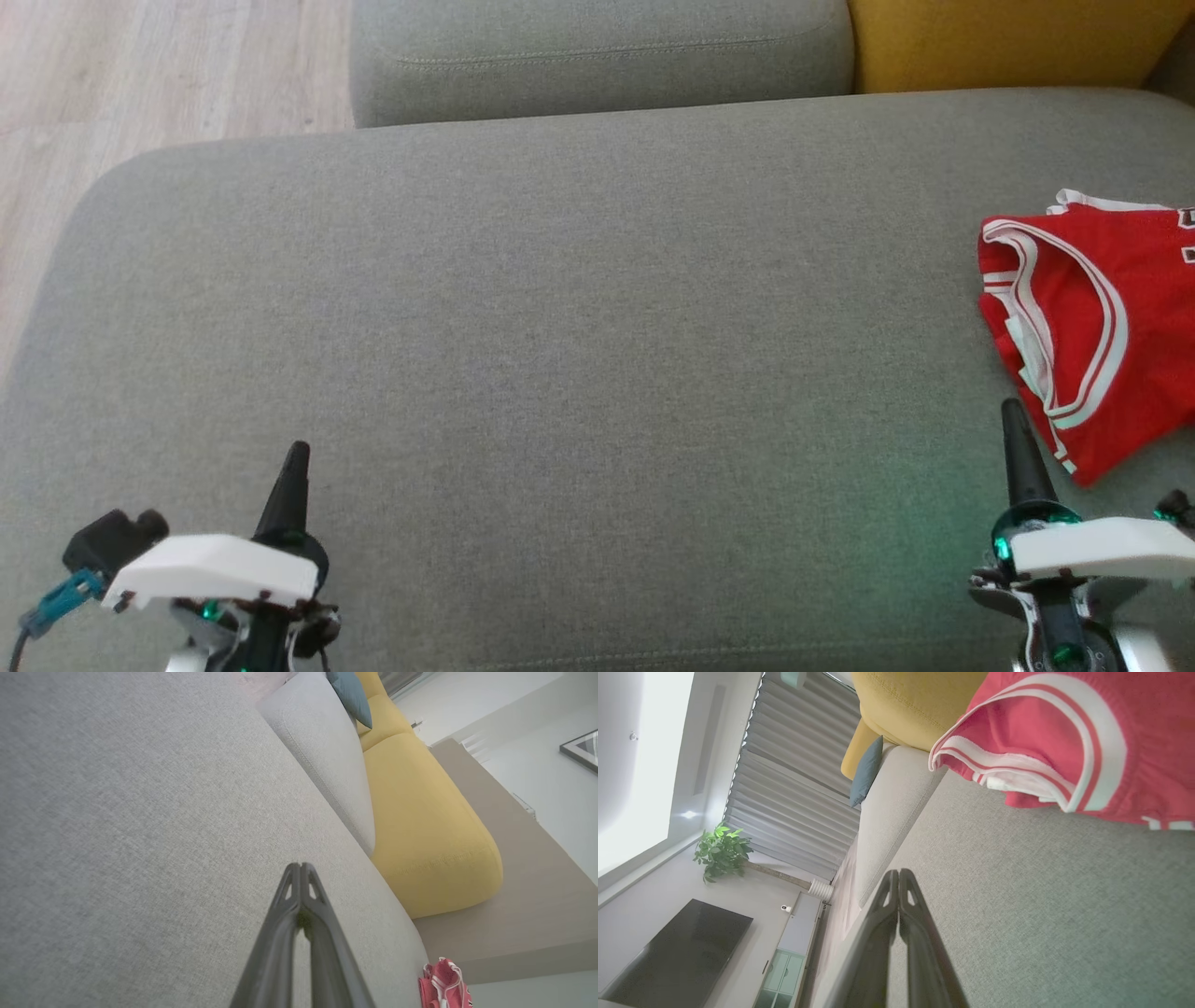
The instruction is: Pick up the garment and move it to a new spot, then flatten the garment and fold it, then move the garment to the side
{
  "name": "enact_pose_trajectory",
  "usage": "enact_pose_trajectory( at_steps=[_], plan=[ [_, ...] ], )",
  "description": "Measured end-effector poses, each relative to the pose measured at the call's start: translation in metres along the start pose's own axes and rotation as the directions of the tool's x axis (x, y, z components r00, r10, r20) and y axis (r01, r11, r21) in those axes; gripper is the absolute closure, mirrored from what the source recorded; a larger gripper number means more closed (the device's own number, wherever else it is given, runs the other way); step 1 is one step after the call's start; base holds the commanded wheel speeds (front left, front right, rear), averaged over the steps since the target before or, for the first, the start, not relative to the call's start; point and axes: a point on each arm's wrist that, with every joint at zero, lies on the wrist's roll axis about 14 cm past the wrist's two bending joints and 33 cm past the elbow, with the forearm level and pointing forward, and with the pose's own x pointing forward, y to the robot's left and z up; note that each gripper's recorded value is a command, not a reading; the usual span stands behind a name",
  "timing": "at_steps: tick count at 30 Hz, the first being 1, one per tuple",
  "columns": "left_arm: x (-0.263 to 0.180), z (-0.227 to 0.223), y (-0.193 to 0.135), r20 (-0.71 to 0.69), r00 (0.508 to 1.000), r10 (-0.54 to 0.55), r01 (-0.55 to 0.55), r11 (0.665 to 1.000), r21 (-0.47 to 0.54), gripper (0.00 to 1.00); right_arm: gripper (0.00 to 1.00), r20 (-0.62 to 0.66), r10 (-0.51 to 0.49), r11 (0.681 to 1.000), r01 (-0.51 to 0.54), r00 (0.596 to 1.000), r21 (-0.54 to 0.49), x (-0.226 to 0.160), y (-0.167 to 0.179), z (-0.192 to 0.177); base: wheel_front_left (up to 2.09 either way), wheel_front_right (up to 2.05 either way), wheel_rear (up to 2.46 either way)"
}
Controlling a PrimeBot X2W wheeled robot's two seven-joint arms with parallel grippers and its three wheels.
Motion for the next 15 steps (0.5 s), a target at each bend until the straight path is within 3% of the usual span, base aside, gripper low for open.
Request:
enact_pose_trajectory(
  at_steps=[15],
  plan=[
    [0.0027, 0.0097, -0.0017, 0.021, 1.000, -0.023, 0.026, 0.982, -0.187, 1.00, 1.00, 0.016, 0.001, 0.988, -0.003, 1.000, 0.156, 0.0038, -0.0004, 0.0044, 0.00, 0.00, 0.00]
  ],
)
